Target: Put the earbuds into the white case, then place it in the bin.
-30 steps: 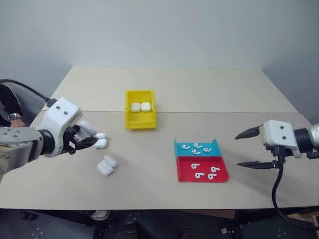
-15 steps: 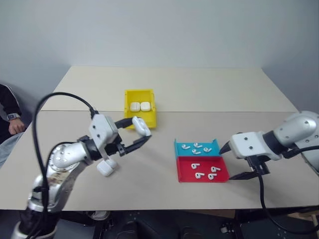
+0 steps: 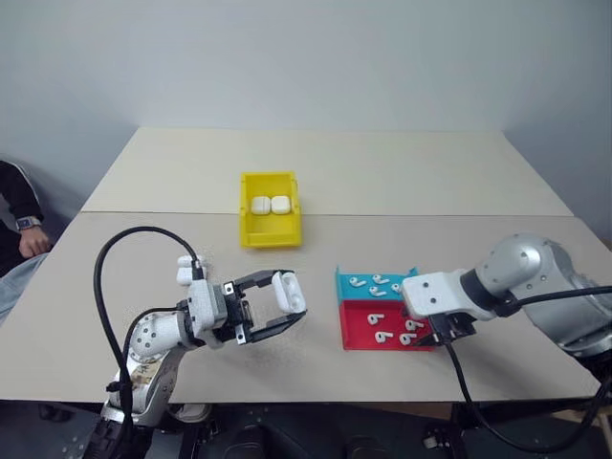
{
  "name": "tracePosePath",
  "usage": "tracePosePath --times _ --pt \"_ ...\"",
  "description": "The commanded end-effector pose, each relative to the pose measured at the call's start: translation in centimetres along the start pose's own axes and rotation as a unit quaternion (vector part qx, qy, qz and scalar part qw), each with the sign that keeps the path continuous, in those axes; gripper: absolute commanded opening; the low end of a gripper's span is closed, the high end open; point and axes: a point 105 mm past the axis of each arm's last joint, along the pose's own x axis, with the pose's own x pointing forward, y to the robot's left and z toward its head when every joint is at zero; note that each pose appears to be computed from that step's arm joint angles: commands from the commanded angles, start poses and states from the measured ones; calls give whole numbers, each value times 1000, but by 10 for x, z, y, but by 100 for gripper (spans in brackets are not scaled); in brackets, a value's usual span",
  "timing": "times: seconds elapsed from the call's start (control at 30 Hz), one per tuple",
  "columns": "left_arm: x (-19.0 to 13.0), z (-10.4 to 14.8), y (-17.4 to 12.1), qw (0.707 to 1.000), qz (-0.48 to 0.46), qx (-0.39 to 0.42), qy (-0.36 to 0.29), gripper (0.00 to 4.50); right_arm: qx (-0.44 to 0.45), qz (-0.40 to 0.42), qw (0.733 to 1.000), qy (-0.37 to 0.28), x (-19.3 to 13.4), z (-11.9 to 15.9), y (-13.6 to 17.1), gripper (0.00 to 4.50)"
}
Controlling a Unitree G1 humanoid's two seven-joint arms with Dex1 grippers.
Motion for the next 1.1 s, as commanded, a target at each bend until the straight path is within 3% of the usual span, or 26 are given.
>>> tracePosePath --times 0.03,0.27,0.4,1.1 --pt "3 7 -2 1000 -2 8 -19 281 -20 -14 1000 20 2 2 -4 286" --pt "3 14 -3 999 -8 8 -44 281 -30 -6 999 21 7 1 -2 286" --pt "3 14 -5 999 -11 8 -43 281 -29 -5 999 23 11 -1 -2 195" --pt "2 13 -6 1000 -5 5 -28 281 -40 2 999 34 22 -8 1 195"
